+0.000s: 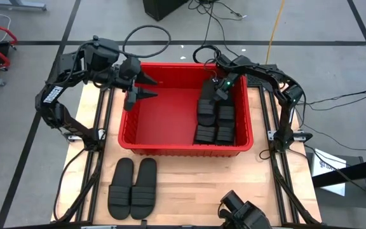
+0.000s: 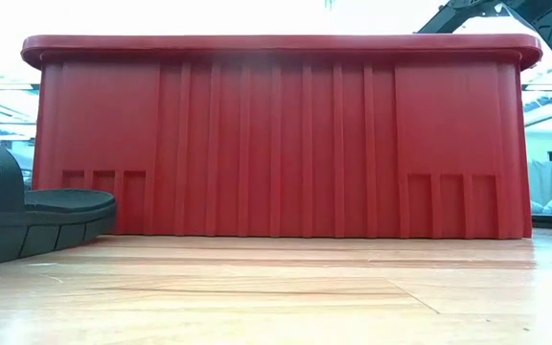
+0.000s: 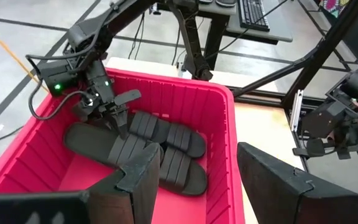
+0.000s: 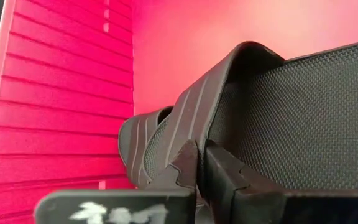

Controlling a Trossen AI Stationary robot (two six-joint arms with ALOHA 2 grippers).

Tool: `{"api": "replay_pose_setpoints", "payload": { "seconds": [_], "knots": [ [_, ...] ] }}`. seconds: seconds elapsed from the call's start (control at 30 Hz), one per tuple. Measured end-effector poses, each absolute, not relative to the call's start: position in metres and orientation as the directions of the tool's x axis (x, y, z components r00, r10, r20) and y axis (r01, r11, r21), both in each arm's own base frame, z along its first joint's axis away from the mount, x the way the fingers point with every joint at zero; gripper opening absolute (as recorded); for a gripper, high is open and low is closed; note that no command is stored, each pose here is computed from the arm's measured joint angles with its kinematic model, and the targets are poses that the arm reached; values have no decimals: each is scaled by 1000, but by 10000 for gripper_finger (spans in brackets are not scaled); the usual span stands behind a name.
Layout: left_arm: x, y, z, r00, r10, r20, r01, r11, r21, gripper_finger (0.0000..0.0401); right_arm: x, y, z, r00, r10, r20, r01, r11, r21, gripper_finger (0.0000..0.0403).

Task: Pick and place slides into bin
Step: Put the black slide into the red bin

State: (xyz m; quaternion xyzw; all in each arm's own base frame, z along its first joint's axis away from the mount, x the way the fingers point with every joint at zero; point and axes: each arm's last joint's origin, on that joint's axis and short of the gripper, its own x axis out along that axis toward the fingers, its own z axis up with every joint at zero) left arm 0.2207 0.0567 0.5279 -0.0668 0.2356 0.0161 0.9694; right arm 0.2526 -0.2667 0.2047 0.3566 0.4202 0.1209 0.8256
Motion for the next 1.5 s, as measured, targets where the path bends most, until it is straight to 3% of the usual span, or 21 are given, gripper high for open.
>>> {"api": "replay_pose_setpoints", "payload": {
  "seconds": [0.3, 0.57, 0.83, 1.07, 1.5],
  "knots": [
    [220, 57, 528, 888, 10, -459, -69, 991, -111, 209, 254, -263, 206, 599, 494, -629, 142, 708, 692, 45],
    [220, 57, 528, 888, 17, -460, -75, 991, -109, 209, 256, -259, 203, 483, 417, -770, 206, 801, 563, 40],
    [220, 57, 528, 888, 17, -460, -76, 991, -110, 209, 258, -259, 203, 496, 417, -762, 222, 787, 576, 44],
    [220, 57, 528, 888, 17, -460, -76, 991, -110, 209, 259, -259, 204, 518, 434, -737, 235, 756, 611, 91],
    [220, 57, 528, 887, 17, -462, -76, 991, -109, 209, 253, -254, 221, 545, 423, -724, 274, 726, 631, 217]
  ]
}}
